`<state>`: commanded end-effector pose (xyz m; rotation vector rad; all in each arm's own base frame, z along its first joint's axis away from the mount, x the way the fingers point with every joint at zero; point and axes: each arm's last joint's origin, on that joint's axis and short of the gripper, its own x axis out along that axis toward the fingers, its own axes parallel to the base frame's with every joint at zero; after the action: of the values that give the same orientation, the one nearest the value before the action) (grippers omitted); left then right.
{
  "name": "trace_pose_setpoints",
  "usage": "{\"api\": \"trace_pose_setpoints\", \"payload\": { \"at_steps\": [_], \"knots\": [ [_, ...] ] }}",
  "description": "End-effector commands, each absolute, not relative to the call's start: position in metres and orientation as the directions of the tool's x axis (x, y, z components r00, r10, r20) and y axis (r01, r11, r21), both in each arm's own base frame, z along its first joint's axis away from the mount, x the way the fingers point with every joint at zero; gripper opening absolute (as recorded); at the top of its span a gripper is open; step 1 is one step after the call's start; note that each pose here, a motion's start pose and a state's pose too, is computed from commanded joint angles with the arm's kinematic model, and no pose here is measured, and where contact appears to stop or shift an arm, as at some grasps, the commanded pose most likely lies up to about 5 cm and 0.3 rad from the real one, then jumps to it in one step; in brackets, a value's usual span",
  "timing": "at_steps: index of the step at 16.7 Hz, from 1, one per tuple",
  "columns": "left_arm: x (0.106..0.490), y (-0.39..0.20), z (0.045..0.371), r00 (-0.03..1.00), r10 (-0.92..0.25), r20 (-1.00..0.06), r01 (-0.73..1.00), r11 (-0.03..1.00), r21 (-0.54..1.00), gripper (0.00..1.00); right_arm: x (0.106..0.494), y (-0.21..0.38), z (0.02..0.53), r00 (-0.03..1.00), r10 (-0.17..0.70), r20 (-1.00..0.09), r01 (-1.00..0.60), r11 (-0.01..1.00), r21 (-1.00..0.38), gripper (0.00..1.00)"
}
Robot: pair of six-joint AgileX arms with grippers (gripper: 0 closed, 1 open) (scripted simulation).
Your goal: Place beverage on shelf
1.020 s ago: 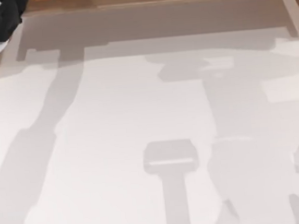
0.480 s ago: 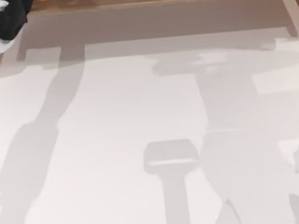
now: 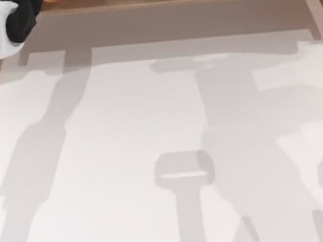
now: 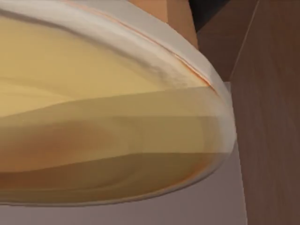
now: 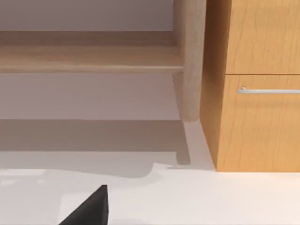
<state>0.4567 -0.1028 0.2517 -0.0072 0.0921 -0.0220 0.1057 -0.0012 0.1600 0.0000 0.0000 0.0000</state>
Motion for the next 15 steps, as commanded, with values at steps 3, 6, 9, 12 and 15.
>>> {"api": "trace_pose_setpoints", "payload": {
  "at_steps": [3,6,9,12,15],
  "knots": [
    [0.4571,-0.1025,0.2515,0.996,-0.022,-0.092,0.022,1.000,-0.008,0.00,0.1057,-0.0012,0.1600,1.000,0.000,0.000,0.000,1.000,0.000,1.00],
    [0.4571,-0.1025,0.2515,0.996,-0.022,-0.092,0.022,1.000,-0.008,0.15,0.1057,-0.0012,0.1600,1.000,0.000,0.000,0.000,1.000,0.000,1.00],
    [0.4571,-0.1025,0.2515,0.996,-0.022,-0.092,0.022,1.000,-0.008,0.38,0.1057,-0.0012,0.1600,1.000,0.000,0.000,0.000,1.000,0.000,1.00],
    [0.4571,-0.1025,0.2515,0.996,-0.022,-0.092,0.022,1.000,-0.008,0.60,0.1057,-0.0012,0.1600,1.000,0.000,0.000,0.000,1.000,0.000,1.00],
    [0.4571,-0.1025,0.2515,0.996,-0.022,-0.092,0.022,1.000,-0.008,0.83,0.1057,-0.0012,0.1600,1.000,0.000,0.000,0.000,1.000,0.000,1.00]
  ]
}}
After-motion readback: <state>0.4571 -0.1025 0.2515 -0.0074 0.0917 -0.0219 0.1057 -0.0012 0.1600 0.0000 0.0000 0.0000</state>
